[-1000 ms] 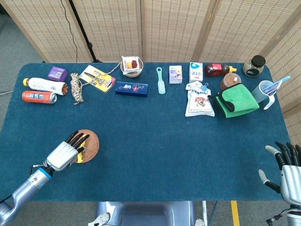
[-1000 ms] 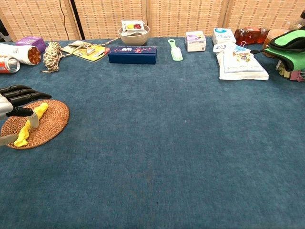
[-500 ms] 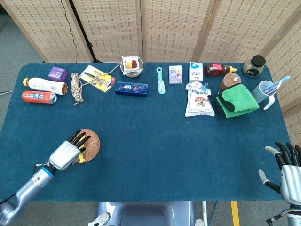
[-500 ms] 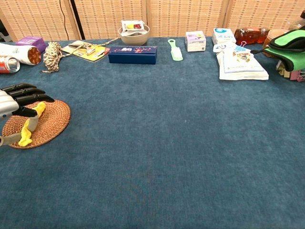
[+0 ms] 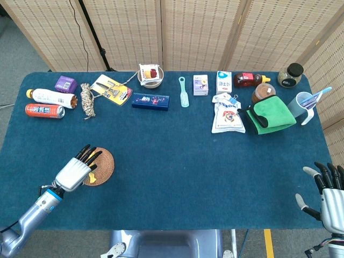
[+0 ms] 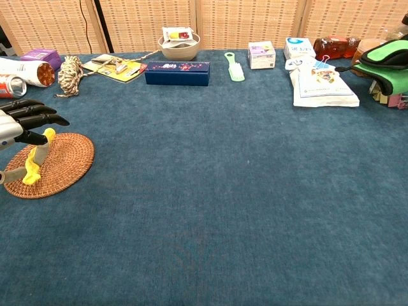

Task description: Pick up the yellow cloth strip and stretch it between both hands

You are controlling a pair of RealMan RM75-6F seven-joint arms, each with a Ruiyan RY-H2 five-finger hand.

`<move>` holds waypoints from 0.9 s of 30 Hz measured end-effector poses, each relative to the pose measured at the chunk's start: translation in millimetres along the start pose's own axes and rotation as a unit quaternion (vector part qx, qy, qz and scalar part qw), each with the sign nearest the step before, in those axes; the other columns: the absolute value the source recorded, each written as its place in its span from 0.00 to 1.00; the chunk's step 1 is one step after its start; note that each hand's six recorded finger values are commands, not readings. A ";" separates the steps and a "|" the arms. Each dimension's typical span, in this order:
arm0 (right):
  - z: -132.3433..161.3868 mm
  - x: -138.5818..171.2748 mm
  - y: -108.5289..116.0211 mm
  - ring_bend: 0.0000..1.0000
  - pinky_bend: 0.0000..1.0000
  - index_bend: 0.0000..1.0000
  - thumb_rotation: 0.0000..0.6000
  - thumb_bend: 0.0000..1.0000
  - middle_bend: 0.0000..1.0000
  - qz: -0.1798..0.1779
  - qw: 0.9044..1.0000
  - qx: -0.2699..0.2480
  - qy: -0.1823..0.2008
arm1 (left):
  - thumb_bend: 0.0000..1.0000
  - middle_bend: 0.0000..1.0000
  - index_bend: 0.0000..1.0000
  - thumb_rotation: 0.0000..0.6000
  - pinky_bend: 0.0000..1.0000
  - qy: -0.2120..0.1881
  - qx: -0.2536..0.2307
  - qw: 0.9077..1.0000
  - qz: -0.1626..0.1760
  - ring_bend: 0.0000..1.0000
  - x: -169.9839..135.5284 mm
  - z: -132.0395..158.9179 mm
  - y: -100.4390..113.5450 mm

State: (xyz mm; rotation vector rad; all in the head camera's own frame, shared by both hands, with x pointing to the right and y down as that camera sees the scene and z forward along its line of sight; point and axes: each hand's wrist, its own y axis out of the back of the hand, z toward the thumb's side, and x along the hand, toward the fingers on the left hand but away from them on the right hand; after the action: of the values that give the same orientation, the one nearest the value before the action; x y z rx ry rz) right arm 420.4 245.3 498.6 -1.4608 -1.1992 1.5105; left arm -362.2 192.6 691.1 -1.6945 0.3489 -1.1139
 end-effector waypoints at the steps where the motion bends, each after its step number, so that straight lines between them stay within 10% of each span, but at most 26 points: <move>1: 0.1 -0.1 -0.3 0.07 0.00 0.25 1.00 0.31 0.13 0.000 1.000 0.000 0.000 | 0.35 0.14 0.59 1.00 0.01 0.004 0.002 1.000 0.000 0.04 -0.2 -0.3 1.5; 27: -2.9 -0.4 -5.6 0.07 0.00 0.25 1.00 0.31 0.13 0.010 1.000 -0.010 0.003 | 0.35 0.14 0.59 1.00 0.01 0.224 -0.029 0.973 -0.051 0.06 4.5 -14.6 24.1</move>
State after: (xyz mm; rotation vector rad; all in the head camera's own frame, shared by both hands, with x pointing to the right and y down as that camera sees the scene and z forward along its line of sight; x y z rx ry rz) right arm 422.6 247.2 504.2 -1.4930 -1.2024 1.5109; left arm -365.0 170.6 673.1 -1.5121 0.5860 -1.5793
